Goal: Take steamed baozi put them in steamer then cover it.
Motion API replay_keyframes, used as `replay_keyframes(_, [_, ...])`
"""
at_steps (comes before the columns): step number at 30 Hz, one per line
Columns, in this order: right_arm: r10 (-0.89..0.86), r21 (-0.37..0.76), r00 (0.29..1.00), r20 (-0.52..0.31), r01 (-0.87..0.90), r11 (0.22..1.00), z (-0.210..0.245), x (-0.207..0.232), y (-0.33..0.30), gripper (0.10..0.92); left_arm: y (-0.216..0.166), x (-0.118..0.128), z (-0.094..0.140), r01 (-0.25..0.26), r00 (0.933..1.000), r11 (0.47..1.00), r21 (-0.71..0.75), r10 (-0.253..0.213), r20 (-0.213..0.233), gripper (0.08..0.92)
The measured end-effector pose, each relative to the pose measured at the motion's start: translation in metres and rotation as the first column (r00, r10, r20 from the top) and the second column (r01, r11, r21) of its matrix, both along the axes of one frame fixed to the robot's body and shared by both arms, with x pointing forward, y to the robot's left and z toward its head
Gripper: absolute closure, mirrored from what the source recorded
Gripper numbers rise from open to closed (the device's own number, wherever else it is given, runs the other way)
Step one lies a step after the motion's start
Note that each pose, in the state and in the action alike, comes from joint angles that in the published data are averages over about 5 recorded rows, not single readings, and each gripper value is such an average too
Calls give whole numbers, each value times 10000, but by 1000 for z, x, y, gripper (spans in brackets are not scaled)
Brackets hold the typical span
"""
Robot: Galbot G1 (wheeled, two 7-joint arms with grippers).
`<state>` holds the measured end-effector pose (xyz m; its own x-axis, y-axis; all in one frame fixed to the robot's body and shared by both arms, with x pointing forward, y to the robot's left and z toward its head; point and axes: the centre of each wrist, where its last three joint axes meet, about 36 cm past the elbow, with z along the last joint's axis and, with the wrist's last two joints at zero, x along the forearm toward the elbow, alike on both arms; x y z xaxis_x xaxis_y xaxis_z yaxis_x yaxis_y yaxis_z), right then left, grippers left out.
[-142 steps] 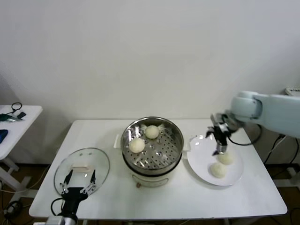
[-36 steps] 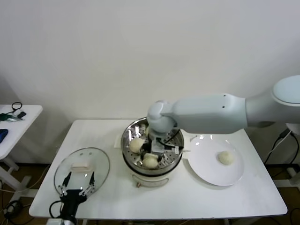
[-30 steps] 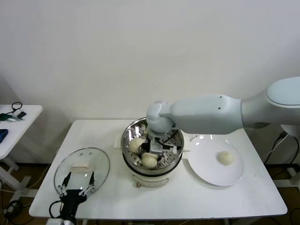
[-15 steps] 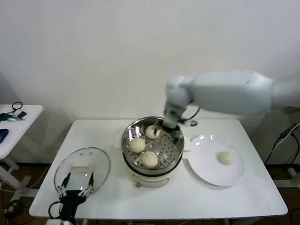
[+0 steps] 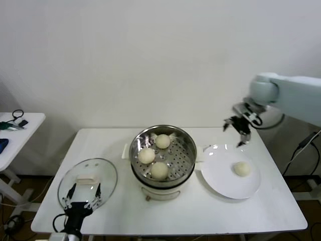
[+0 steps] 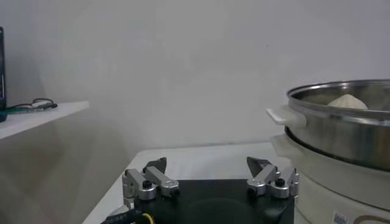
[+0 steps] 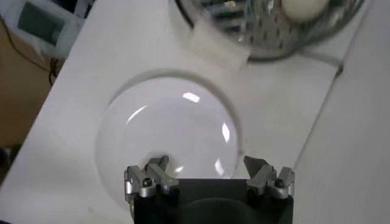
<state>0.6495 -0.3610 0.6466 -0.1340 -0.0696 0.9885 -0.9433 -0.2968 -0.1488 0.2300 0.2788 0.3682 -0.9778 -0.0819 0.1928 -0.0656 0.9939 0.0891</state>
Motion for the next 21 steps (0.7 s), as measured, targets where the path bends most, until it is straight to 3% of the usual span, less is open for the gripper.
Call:
replay_keyframes(8, [-1602, -103, 9868, -223, 1600, 9871, -66, -10, -45, 200, 0, -1, -3, -29, 10000, 10000, 23, 29, -77, 177])
replay_keyframes(21, [-2647, -331, 9637, -353, 2636, 9641, -145, -14, -67, 200, 0, -5, -7, -115, 9997, 9999, 48, 115, -197, 177])
